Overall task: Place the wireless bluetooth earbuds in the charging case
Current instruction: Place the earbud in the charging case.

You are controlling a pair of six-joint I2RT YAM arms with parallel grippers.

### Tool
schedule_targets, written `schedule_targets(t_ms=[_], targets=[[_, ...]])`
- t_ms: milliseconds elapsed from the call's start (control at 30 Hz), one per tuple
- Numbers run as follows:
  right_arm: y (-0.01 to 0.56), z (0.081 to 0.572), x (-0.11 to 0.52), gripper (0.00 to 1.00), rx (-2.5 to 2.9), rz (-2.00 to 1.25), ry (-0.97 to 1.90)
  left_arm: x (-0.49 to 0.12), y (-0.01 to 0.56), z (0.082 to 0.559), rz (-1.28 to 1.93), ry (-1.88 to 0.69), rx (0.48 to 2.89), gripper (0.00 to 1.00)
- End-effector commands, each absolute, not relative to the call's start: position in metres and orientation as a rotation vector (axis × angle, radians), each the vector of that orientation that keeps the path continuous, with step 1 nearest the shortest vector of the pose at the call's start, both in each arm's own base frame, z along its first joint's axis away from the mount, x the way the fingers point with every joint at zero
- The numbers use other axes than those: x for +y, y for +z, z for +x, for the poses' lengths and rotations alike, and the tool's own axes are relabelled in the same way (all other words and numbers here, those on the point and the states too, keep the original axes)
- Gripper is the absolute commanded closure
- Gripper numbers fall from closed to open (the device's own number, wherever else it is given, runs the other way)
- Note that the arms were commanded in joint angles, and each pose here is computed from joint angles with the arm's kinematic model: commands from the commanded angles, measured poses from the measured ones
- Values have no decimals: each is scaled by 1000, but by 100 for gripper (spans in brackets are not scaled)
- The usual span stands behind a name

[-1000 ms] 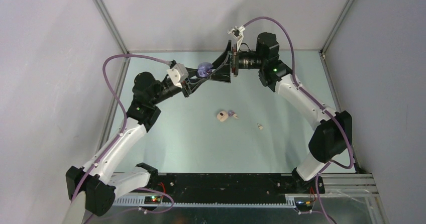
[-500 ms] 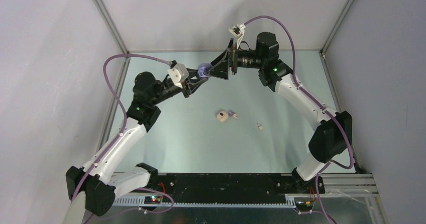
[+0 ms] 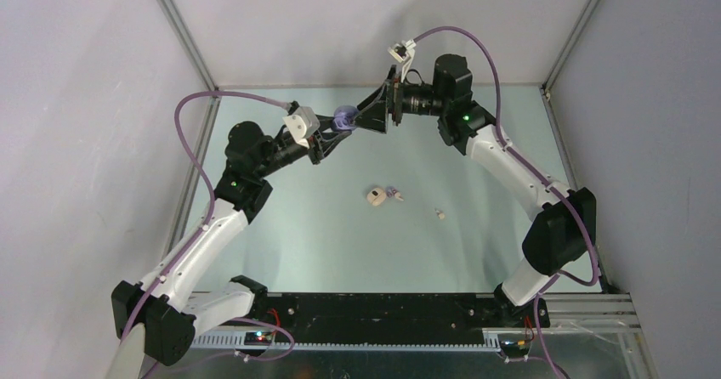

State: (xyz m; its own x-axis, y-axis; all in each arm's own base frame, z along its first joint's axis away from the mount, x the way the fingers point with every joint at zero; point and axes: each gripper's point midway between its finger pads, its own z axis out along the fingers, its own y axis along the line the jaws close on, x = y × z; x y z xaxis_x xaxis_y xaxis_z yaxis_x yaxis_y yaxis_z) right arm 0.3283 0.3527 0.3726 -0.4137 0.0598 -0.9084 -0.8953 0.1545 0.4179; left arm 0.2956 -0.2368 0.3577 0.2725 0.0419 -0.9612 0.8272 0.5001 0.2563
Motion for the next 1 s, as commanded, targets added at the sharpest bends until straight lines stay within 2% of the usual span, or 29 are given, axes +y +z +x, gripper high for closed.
schedule_targets(t_ms=[0, 800, 967], targets=[[385, 339, 342, 18, 1548, -782, 1354, -234, 388, 292, 906, -604, 1095, 100], [362, 359, 341, 22, 1649, -710, 1246, -236, 388, 289, 920, -621, 1091, 100], [360, 352, 347, 15, 1640, -756, 1260, -237, 384, 289, 932, -627, 1097, 100]])
